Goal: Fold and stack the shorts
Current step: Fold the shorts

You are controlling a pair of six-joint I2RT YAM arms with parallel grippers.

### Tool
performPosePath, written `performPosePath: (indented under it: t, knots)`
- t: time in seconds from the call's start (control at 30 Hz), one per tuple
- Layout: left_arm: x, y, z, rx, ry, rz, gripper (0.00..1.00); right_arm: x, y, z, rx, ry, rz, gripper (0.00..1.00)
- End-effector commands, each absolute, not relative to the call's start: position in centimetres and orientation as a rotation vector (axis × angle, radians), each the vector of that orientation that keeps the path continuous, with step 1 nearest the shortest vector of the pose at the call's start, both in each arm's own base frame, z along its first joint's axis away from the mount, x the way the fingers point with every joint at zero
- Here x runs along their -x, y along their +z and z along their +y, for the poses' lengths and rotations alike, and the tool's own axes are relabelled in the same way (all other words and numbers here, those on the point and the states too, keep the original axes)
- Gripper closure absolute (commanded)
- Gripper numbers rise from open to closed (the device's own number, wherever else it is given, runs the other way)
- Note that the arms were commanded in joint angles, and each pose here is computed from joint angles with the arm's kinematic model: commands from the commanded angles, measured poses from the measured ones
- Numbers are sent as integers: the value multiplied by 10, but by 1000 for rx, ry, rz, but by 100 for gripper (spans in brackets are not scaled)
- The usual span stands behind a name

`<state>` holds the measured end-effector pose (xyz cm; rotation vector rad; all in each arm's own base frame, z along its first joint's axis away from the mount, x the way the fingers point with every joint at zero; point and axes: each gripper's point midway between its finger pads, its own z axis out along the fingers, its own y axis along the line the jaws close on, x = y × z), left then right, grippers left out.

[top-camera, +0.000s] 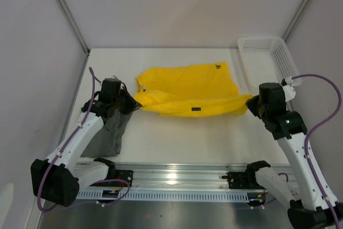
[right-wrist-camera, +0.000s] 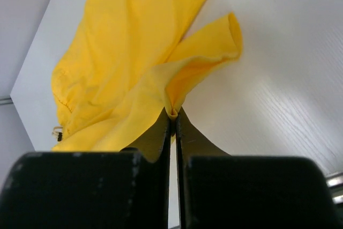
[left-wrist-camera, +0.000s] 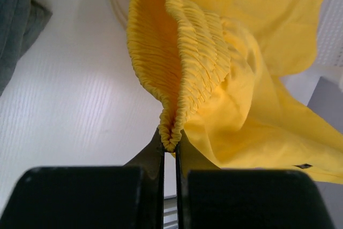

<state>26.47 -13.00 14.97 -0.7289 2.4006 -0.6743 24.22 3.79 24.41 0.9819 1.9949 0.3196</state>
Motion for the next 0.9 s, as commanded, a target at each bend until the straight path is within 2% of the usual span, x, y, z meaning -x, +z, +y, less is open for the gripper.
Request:
performPosePath:
  t: [0.0, 0.13, 0.67, 0.87]
  knots:
    - [-292, 177, -123, 790, -647, 2335, 100, -281, 285, 38, -893, 317, 1884, 100]
    - [-328, 205, -120, 830, -665, 2259, 100, -323, 290, 45, -865, 293, 1902, 100]
    - [-414, 199, -91, 1016, -749, 2254, 100, -466, 317, 65, -739, 388, 1872, 100]
    - [-447, 194, -95, 1010, -825, 2283, 100, -519, 294, 82, -642, 449, 1951, 100]
